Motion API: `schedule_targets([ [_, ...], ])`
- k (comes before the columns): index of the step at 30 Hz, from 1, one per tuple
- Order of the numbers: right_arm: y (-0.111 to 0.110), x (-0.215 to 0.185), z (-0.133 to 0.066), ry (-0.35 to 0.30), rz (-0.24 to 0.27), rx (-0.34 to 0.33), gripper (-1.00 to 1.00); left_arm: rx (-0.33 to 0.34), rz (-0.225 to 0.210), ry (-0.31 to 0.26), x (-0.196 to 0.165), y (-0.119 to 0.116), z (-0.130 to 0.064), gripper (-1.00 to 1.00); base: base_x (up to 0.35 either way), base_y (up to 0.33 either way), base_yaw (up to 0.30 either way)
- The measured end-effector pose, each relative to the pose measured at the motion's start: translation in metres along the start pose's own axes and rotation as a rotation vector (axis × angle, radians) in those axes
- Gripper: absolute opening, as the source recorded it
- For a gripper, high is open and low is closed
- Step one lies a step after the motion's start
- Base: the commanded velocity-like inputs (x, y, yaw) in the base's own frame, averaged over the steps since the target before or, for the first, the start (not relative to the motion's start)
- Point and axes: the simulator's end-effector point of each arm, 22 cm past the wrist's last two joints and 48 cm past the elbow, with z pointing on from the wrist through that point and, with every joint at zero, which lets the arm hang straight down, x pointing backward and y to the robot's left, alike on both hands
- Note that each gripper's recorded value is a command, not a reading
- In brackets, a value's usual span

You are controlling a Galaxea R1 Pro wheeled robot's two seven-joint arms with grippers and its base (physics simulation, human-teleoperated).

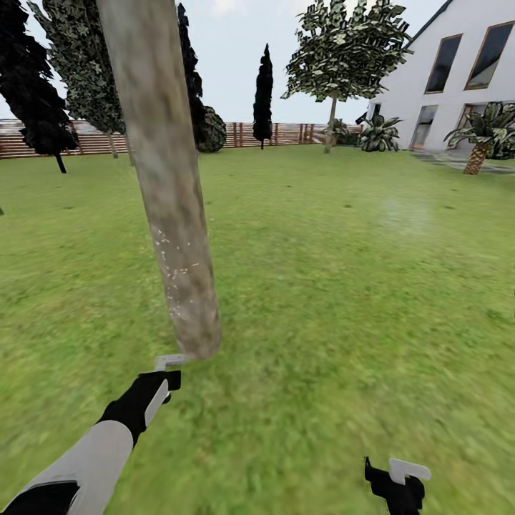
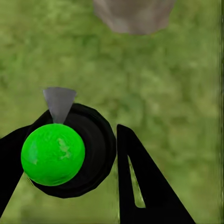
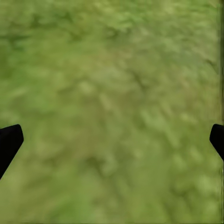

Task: In the garden, pick up the pesticide atomizer on the floor and spray pesticide onto both trees until each tree trunk is fully covered.

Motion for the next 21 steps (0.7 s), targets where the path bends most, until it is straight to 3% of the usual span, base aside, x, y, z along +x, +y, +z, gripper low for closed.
schedule_targets([
  [5,0.0,0.0,0.0,0.0,0.0,0.0,1.0,0.0,0.0,0.001,0.0005,0.0,0.0001,-1.0,0.0,-0.273,0.103],
  [14,0.0001,-0.0002,0.0001,0.0,0.0,0.0,1.0,0.0,-0.002,0.001,0.0005,0.0,0.0001,-1.0,0.058,-0.273,0.254],
  [21,0.0001,-0.0001,0.0,0.0,0.0,0.0,1.0,0.001,-0.002,0.0,0.0001,-0.0001,0.0,-1.0,0.094,-0.273,0.017],
])
